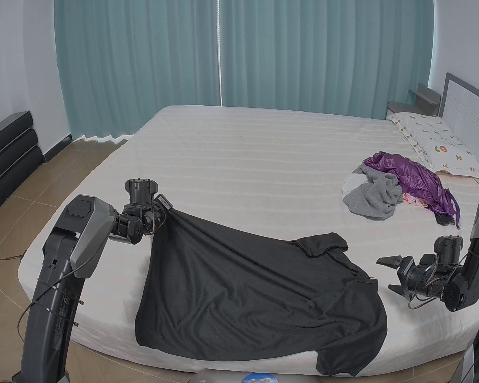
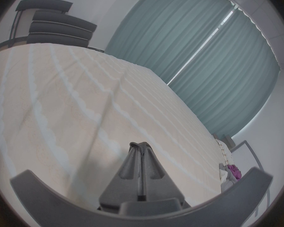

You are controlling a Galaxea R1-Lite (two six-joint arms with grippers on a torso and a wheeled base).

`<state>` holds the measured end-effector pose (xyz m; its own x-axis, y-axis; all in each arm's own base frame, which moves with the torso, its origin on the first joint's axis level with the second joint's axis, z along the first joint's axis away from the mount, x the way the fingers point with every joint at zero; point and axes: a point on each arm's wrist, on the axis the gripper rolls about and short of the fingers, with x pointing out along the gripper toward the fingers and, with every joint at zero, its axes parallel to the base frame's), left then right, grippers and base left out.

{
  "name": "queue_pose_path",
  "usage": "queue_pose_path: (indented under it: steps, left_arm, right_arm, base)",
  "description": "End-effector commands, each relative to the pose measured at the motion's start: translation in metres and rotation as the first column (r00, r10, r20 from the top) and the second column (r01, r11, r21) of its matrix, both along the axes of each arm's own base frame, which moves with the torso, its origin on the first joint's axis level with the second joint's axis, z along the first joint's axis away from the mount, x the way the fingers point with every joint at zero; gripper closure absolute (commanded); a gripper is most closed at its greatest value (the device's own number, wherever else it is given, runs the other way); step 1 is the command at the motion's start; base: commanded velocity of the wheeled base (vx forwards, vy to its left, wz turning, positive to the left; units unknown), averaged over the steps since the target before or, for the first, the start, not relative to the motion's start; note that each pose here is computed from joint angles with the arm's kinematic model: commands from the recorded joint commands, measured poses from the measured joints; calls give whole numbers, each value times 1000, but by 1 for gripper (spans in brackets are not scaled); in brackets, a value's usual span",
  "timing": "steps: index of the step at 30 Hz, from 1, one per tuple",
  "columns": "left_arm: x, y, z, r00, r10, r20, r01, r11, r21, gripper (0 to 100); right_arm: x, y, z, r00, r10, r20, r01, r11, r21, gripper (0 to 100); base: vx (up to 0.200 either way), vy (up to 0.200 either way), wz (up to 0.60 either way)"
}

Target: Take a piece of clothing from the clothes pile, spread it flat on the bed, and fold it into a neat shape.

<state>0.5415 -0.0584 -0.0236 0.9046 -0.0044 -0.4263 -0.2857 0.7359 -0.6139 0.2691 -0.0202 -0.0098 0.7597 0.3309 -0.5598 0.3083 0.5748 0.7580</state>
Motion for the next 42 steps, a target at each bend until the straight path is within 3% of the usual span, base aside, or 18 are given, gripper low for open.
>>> queue_pose_path:
  steps: [1, 4, 9, 15, 19, 32, 33, 42]
  left_arm:
    - [2, 7, -6, 1000, 24, -7, -24, 999, -21, 100]
    - [1, 7, -8, 1000, 27, -15, -28, 999, -27, 100]
    - [-1, 7, -11, 999, 27, -30, -28, 999, -25, 100]
    - [-1, 7, -11, 999, 34, -33, -35, 999, -39, 100]
    - [-3, 8, -11, 998, 39, -40, -41, 998, -46, 100]
    - [-6, 9, -15, 998, 39, -58, -42, 998, -43, 100]
    - [-6, 9, -15, 997, 39, -59, -42, 998, -43, 100]
    - [-7, 8, -15, 997, 39, -61, -41, 998, -41, 100]
  right_arm:
    - [6, 5, -1, 1000, 3, 28, -3, 1000, -18, 0]
    - [27, 25, 5, 994, 6, 106, 3, 997, -83, 0]
    - [61, 60, 3, 988, 42, 147, -20, 989, -150, 0]
    - [107, 99, -8, 986, 144, 88, -119, 962, -246, 0]
    - [133, 104, -24, 989, 133, 68, -108, 950, -292, 0]
    - [167, 117, -48, 990, 144, -15, -141, 941, -308, 0]
    - [170, 118, -50, 989, 144, -17, -142, 941, -308, 100]
    - [186, 111, -38, 993, 100, 56, -78, 946, -313, 100]
  base:
    - [0, 0, 0]
    - [0, 0, 0]
    - [0, 0, 0]
    - [0, 0, 0]
    - [0, 0, 0]
    - [0, 0, 0]
    - [0, 0, 0]
    - [0, 0, 0]
